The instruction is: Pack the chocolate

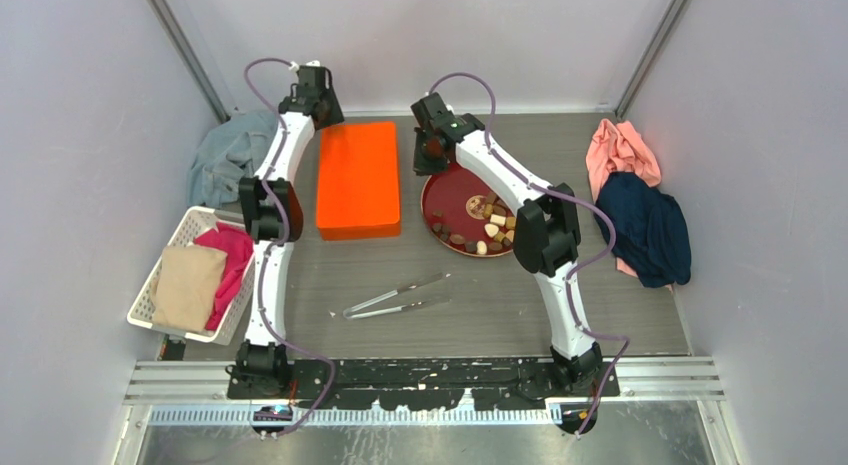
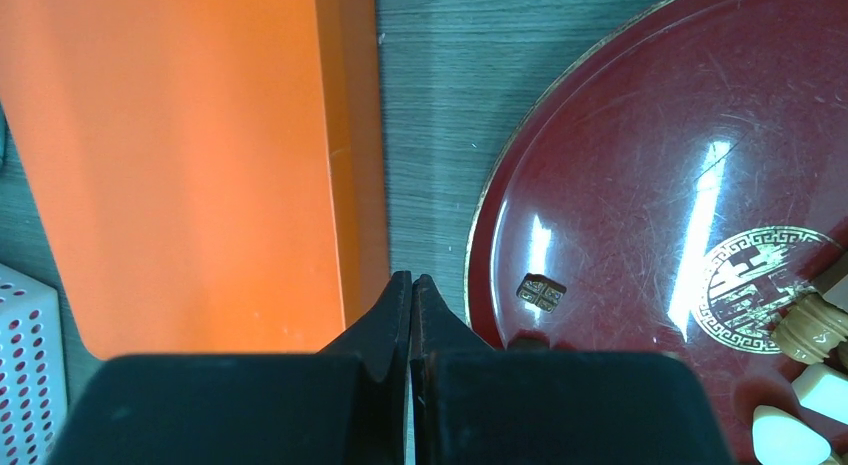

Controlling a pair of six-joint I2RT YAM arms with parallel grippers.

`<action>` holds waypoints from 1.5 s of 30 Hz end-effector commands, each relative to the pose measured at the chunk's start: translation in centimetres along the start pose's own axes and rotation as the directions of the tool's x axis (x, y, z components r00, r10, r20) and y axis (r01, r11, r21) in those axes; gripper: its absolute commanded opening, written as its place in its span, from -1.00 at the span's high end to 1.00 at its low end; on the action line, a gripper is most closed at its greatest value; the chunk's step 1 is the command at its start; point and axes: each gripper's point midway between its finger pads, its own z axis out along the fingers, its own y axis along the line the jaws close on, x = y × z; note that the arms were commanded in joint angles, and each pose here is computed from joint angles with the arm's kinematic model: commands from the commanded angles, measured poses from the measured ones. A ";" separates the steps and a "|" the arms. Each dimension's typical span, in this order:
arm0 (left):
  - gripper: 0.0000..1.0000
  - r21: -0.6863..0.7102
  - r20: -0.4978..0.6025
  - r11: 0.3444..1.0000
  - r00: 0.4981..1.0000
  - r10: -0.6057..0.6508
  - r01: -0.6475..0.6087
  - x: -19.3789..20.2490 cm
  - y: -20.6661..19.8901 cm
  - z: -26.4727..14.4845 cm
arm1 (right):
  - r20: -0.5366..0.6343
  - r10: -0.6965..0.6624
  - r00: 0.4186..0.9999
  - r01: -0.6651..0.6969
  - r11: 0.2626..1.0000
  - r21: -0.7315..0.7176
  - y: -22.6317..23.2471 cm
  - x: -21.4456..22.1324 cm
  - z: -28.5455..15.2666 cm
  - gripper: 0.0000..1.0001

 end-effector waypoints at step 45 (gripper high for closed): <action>0.13 0.163 0.100 0.986 0.995 0.005 -0.021 -7.0 -3.6 -14.6 | 0.132 -0.210 0.969 0.233 0.953 -0.191 9.3 0.3 -5.7 0.98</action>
